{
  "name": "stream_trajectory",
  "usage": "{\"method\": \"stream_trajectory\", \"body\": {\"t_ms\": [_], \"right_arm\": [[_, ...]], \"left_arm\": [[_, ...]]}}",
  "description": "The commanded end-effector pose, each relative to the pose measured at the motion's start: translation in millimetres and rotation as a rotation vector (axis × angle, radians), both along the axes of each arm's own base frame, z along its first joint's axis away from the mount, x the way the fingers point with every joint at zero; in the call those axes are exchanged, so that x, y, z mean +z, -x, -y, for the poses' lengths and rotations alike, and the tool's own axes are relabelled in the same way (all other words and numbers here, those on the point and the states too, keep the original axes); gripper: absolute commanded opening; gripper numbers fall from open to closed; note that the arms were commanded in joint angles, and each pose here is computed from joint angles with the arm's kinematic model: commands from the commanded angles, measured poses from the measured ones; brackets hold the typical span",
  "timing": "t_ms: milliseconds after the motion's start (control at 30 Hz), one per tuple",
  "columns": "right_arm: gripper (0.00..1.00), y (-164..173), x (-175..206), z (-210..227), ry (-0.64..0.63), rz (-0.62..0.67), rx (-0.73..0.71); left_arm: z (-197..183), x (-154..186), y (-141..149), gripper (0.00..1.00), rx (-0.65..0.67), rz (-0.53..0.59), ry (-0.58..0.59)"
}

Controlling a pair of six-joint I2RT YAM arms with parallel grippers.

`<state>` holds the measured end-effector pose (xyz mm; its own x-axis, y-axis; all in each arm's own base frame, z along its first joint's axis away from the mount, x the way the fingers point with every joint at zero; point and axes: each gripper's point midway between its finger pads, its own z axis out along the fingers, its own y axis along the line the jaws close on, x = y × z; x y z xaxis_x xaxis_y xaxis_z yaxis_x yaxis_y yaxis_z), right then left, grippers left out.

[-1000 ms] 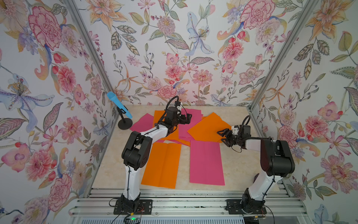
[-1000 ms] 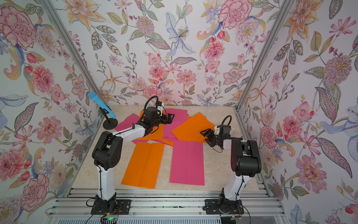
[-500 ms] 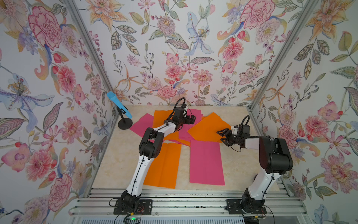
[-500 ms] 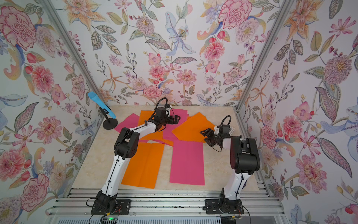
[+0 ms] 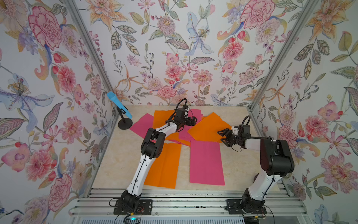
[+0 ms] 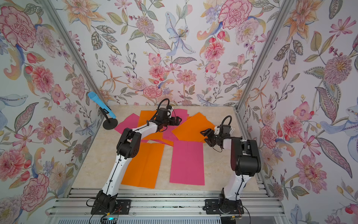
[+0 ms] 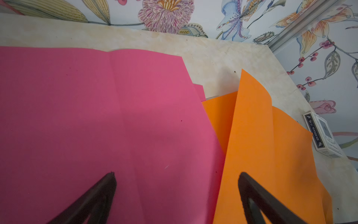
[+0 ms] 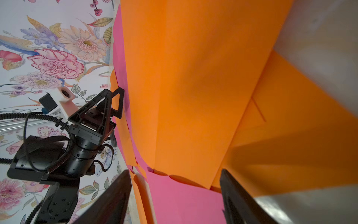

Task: Sort the scattered colored papers by color
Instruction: Pick up the colored paper.

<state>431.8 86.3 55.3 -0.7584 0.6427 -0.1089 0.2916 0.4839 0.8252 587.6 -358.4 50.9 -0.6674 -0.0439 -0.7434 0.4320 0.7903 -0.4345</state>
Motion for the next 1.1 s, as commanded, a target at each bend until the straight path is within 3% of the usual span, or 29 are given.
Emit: {"method": "stream_trajectory", "body": {"t_ms": [0,333,467,600,767,867,967,1067], "right_arm": [[0.74,-5,-5,3,-0.009,-0.011,-0.022],[0.73,-9,-23,3,-0.036,-0.04,-0.048],[0.69,-21,-22,-1,-0.09,0.019,-0.064],[0.57,-29,-17,-6,-0.135,0.09,-0.069],[0.25,-42,-3,-12,-0.172,0.19,-0.061],[0.13,-52,5,-13,-0.19,0.24,-0.058],[0.05,-58,5,-11,-0.163,0.239,-0.05],[0.04,-60,6,-9,-0.125,0.24,-0.041]], "left_arm": [[6,-20,6,1.0,-0.015,-0.05,0.006],[11,-21,6,1.0,-0.018,-0.062,0.027],[13,-22,6,0.99,-0.022,-0.07,0.041],[15,-21,7,1.0,-0.027,-0.073,0.047],[15,-19,8,1.0,-0.031,-0.071,0.048],[16,-18,7,1.0,-0.031,-0.074,0.057],[17,-12,7,1.0,-0.036,-0.066,0.06],[16,-7,7,1.0,-0.039,-0.056,0.052]]}}
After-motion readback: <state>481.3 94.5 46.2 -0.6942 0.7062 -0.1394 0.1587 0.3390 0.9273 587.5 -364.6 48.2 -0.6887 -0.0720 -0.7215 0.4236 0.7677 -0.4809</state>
